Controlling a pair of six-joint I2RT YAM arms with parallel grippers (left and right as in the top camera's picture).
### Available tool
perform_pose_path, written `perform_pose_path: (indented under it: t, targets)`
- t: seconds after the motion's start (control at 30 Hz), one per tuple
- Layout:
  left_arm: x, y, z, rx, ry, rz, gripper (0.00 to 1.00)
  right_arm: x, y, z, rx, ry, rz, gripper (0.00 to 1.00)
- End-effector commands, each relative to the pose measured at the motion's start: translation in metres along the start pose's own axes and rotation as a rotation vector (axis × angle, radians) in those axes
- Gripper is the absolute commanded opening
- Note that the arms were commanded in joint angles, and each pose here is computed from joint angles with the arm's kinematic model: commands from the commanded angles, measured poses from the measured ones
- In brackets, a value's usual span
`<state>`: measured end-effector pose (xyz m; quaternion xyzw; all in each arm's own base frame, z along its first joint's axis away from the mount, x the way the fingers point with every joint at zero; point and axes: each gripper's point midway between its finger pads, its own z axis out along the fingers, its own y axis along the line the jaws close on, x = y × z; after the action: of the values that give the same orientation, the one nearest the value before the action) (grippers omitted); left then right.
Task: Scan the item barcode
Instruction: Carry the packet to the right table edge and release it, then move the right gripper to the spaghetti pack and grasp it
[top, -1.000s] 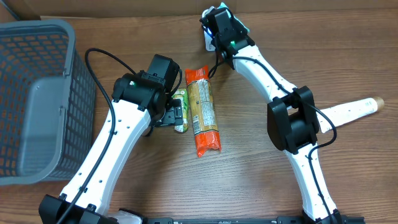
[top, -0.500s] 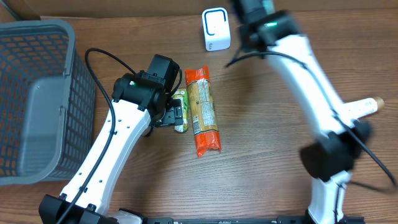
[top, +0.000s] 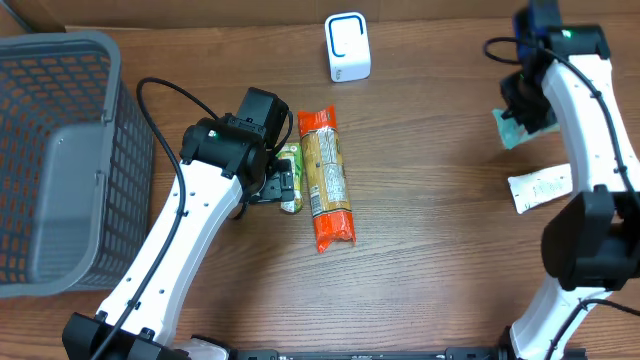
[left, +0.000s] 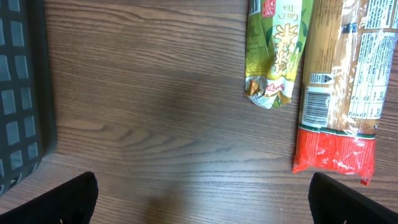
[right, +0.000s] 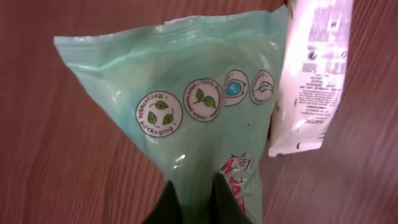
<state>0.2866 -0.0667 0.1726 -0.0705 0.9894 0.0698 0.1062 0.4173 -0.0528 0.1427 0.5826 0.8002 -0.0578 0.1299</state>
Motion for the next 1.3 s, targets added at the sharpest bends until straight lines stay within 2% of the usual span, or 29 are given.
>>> perform_pose_path:
  t: [0.0,0.27,0.3,0.33,0.37,0.4,0.53,0.63,0.7,0.77,0.8,0.87,1.03,1.27]
  targets:
    - [-0.001,0.002,0.001,-0.013,-0.003,-0.02,0.99,0.004,-0.012,0.035,-0.003,0.131,0.182,0.04]
    - [-0.001,0.002,0.001,-0.013,-0.003,-0.02,1.0,-0.008,-0.037,0.089,0.006,0.152,0.234,0.04]
    - [-0.001,0.002,0.001,-0.014,-0.003,-0.02,0.99,-0.009,-0.038,0.091,0.004,0.151,0.219,0.11]
    - [-0.001,0.002,0.001,-0.013,-0.003,-0.02,1.0,-0.011,-0.038,0.091,0.002,0.15,0.202,0.4]
    - [-0.001,0.002,0.001,-0.014,-0.003,-0.02,1.0,-0.011,-0.039,0.091,-0.001,0.15,0.168,0.85]
    - [-0.001,0.002,0.001,-0.014,-0.003,-0.02,1.0,-0.012,-0.038,0.091,-0.008,0.148,0.111,1.0]
    - [-0.001,0.002,0.001,-0.014,-0.003,-0.02,1.0,-0.014,-0.029,0.083,-0.06,0.153,-0.124,1.0]
    - [-0.001,0.002,0.001,-0.013,-0.003,-0.02,1.0,-0.012,-0.019,0.062,-0.108,0.195,-0.215,1.0]
    - [-0.001,0.002,0.001,-0.014,-0.003,-0.02,1.0,-0.005,-0.008,0.041,-0.18,0.233,-0.305,0.86]
    - [-0.001,0.002,0.001,-0.014,-0.003,-0.02,1.0,0.008,0.005,0.018,-0.27,0.284,-0.401,0.86]
    - [-0.001,0.002,0.001,-0.013,-0.003,-0.02,1.0,0.016,0.011,0.006,-0.316,0.308,-0.452,0.91]
    - [-0.001,0.002,0.001,-0.013,-0.003,-0.02,0.99,0.038,0.02,-0.015,-0.399,0.36,-0.569,0.95]
    - [-0.001,0.002,0.001,-0.013,-0.003,-0.02,1.0,0.111,0.036,-0.041,-0.534,0.47,-0.844,0.96]
    - [-0.001,0.002,0.001,-0.014,-0.003,-0.02,0.99,0.218,0.052,-0.046,-0.603,0.463,-1.2,0.97]
